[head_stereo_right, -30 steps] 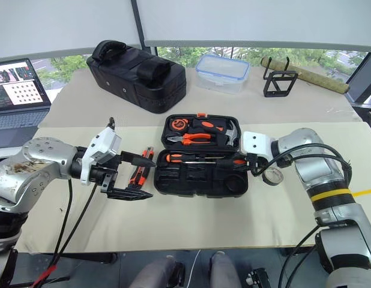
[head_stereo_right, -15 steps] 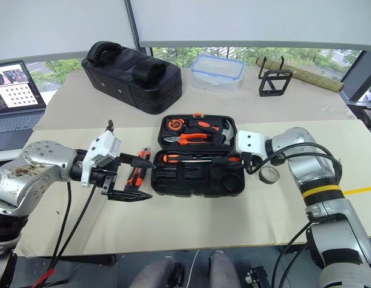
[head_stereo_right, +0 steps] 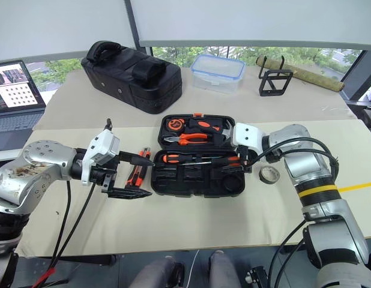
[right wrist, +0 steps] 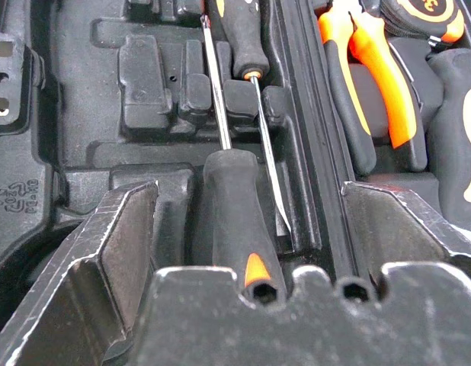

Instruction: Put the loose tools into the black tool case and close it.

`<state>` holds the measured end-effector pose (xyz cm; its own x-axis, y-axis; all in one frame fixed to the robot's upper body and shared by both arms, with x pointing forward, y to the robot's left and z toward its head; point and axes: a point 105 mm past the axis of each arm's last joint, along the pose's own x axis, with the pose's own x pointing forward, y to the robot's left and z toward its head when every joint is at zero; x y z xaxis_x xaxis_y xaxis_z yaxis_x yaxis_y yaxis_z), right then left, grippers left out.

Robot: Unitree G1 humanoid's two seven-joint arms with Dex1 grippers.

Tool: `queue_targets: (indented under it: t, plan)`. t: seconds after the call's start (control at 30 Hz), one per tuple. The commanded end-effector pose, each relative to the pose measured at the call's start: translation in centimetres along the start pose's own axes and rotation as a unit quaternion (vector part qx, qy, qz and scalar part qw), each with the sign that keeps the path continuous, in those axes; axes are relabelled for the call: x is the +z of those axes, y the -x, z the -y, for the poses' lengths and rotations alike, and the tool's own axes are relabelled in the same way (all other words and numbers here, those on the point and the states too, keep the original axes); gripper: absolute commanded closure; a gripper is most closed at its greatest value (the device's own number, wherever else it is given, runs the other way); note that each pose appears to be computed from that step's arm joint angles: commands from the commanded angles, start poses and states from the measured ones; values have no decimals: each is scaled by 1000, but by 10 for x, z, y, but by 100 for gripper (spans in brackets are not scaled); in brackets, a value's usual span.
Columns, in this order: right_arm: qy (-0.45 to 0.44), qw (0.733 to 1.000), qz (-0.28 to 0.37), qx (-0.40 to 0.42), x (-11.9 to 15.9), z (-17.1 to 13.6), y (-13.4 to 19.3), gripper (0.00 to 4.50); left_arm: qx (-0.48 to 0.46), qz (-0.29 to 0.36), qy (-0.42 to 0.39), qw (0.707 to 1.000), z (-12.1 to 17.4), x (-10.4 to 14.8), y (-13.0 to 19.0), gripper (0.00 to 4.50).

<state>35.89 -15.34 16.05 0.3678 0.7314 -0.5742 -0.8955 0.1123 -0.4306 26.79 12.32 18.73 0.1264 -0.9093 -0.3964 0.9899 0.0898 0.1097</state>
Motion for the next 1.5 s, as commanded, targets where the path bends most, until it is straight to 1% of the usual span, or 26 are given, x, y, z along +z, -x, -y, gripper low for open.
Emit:
queue_targets:
  t: [0.03, 0.07, 0.13, 0.2, 0.23, 0.3, 0.33, 0.37, 0.47, 0.53, 0.67, 0.93, 1.07, 1.1, 1.13, 1.17, 1.27, 1.3, 1.33, 1.37, 1.43, 1.5]
  plan:
    - [-11, 1000, -12, -10, -7, 2, 5, 52, 3, 6, -29, 1000, -2, 11, 2, 0]
    - [-14, 1000, -14, -11, -9, 2, 5, 73, 4, 6, -29, 1000, -2, 11, 2, 0]
    - [-21, 999, -27, -12, -17, 2, 5, 147, 5, 6, -30, 1000, -3, 12, 3, 0]
    - [-29, 999, -33, -14, -21, 2, 5, 209, 6, 5, -31, 999, -3, 13, 3, 0]
    - [-30, 999, -32, -13, -21, 2, 5, 249, 6, 5, -32, 999, -3, 13, 4, 0]
    - [-31, 999, -23, -7, -17, 2, 4, 315, 7, 4, -32, 999, -3, 13, 4, 0]
    - [-29, 999, -14, -3, -13, 1, 3, 339, 7, 3, -32, 999, -4, 13, 4, 0]
    - [-28, 1000, -6, -1, -9, 1, 2, 343, 8, 3, -32, 999, -4, 13, 4, 0]
    - [-27, 999, 18, 2, 7, 3, -4, 343, 9, 2, -33, 999, -4, 13, 4, 0]
    - [-26, 999, 24, 5, 12, 2, -6, 343, 9, 2, -33, 999, -4, 14, 4, 0]
    - [-18, 1000, 5, 8, 7, 1, -11, 343, 11, 3, -35, 999, -4, 15, 4, 0]
    - [22, 999, -26, 20, -4, -4, -6, 343, 15, 4, -34, 999, -5, 15, 5, 0]
    - [20, 999, -30, 14, -5, -2, -6, 343, 16, 5, -35, 999, -6, 16, 4, 0]
    - [20, 999, -29, 15, -4, -2, -7, 243, 16, 6, -35, 999, -6, 16, 3, 0]
    - [21, 999, -27, 17, -3, -2, -7, 231, 16, 6, -36, 999, -6, 17, 3, 0]
    - [22, 999, -21, 15, 1, -2, -8, 194, 17, 7, -36, 999, -7, 17, 3, 0]
    - [0, 1000, 26, 6, 21, 2, -9, 96, 18, 7, -37, 999, -8, 18, 3, 0]
    - [-6, 999, 36, 6, 26, 3, -9, 55, 18, 7, -37, 999, -8, 18, 4, 0]
    - [-12, 999, 46, 3, 30, 4, -9, 27, 18, 7, -36, 999, -8, 18, 4, 0]
    - [-19, 998, 54, 0, 34, 5, -10, 27, 18, 7, -36, 999, -8, 18, 4, 0]
    - [-25, 998, 60, 4, 36, 4, -12, 59, 19, 7, -36, 999, -9, 17, 3, 0]
    - [-27, 998, 58, 11, 34, 0, -14, 115, 20, 6, -35, 999, -9, 17, 3, 0]
